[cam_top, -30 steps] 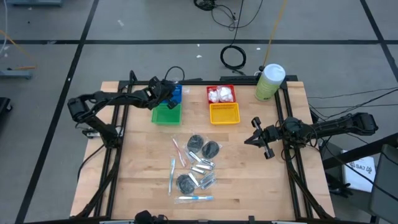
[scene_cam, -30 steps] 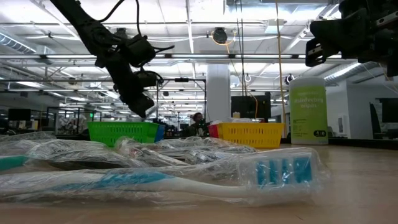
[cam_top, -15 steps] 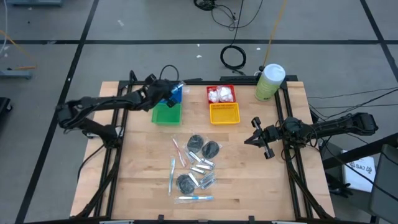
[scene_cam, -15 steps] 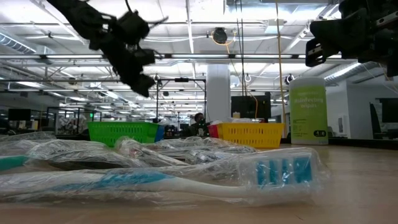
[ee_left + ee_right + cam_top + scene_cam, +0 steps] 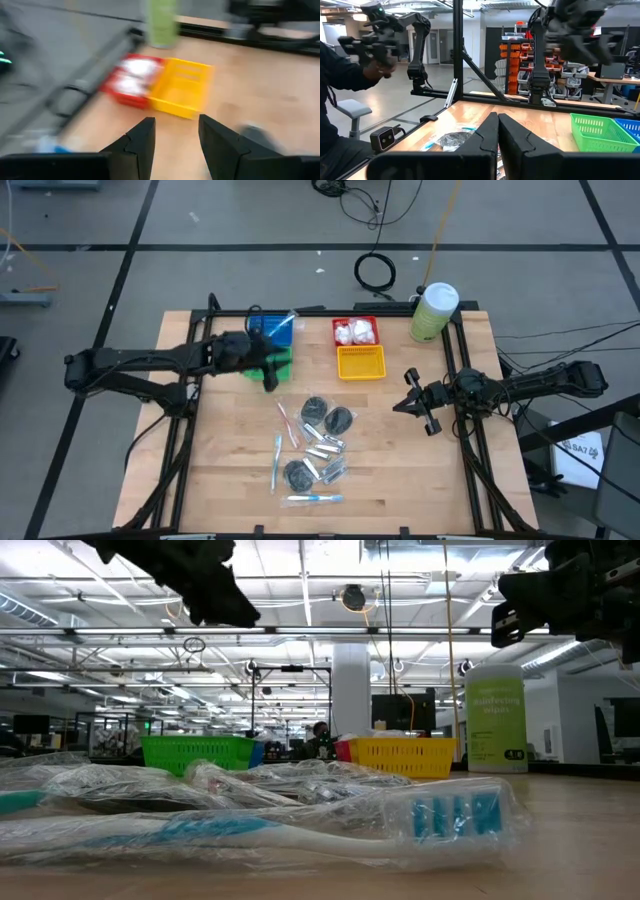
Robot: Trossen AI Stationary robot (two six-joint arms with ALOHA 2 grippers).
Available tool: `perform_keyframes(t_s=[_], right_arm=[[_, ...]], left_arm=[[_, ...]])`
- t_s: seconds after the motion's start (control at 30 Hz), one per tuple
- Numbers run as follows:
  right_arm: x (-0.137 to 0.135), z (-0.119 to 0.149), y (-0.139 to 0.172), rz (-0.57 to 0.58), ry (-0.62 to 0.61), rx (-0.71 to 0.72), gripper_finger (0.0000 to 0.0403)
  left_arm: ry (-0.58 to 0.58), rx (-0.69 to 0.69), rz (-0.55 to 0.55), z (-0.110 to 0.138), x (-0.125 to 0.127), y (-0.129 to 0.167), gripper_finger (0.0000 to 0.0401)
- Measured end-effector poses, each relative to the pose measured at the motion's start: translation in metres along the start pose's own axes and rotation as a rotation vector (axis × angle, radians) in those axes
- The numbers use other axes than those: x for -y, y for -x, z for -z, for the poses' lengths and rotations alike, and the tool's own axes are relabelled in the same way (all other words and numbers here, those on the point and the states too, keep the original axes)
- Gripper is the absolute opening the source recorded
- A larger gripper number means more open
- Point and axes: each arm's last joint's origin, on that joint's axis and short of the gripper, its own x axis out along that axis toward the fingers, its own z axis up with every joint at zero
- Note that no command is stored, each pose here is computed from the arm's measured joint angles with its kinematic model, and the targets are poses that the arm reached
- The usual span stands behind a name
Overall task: Pick & Place Travel size toiletries
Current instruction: Put the red toothbrush into the blue bin
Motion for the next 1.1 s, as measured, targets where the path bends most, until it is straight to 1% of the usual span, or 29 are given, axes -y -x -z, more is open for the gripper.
perform_keyframes(t_s=[0.13, 0.2, 0.27, 0.33, 0.4, 0.5, 0.6, 0.67, 0.73, 0.83, 0.93, 1.03, 1.1], right_arm=[[0.000, 0.000, 0.000, 0.000, 0.000, 0.000, 0.0000], [0.000, 0.000, 0.000, 0.000, 0.000, 0.001, 0.0000], [0.000, 0.000, 0.000, 0.000, 0.000, 0.001, 0.0000], [0.000, 0.000, 0.000, 0.000, 0.000, 0.001, 0.0000], [0.000, 0.000, 0.000, 0.000, 0.000, 0.001, 0.0000], [0.000, 0.000, 0.000, 0.000, 0.000, 0.001, 0.0000], [0.000, 0.000, 0.000, 0.000, 0.000, 0.001, 0.0000], [0.000, 0.000, 0.000, 0.000, 0.000, 0.000, 0.0000], [0.000, 0.000, 0.000, 0.000, 0.000, 0.001, 0.0000], [0.000, 0.000, 0.000, 0.000, 0.000, 0.001, 0.0000], [0.000, 0.000, 0.000, 0.000, 0.000, 0.001, 0.0000], [0.000, 0.000, 0.000, 0.000, 0.000, 0.000, 0.0000], [0.000, 0.000, 0.000, 0.000, 0.000, 0.001, 0.0000]], left_arm=[[0.104, -0.066, 0.247, 0.005, 0.023, 0.005, 0.0149], [0.139, -0.160, 0.381, 0.013, 0.036, 0.006, 0.0149], [0.137, -0.261, 0.501, 0.022, 0.053, 0.004, 0.0149], [0.116, -0.356, 0.559, 0.034, 0.071, 0.003, 0.0150], [0.110, -0.400, 0.587, 0.042, 0.087, 0.000, 0.0150], [0.094, -0.481, 0.568, 0.057, 0.104, -0.008, 0.0150], [0.098, -0.548, 0.491, 0.071, 0.111, -0.018, 0.0150], [0.072, -0.573, 0.435, 0.078, 0.111, -0.025, 0.0150], [-0.030, -0.590, 0.390, 0.087, 0.111, -0.032, 0.0150], [-0.224, -0.567, 0.352, 0.094, 0.110, -0.041, 0.0150], [-0.373, -0.547, 0.305, 0.098, 0.108, -0.047, 0.0150], [-0.497, -0.535, 0.258, 0.101, 0.106, -0.051, 0.0150], [-0.548, -0.540, 0.262, 0.103, 0.106, -0.053, 0.0150]])
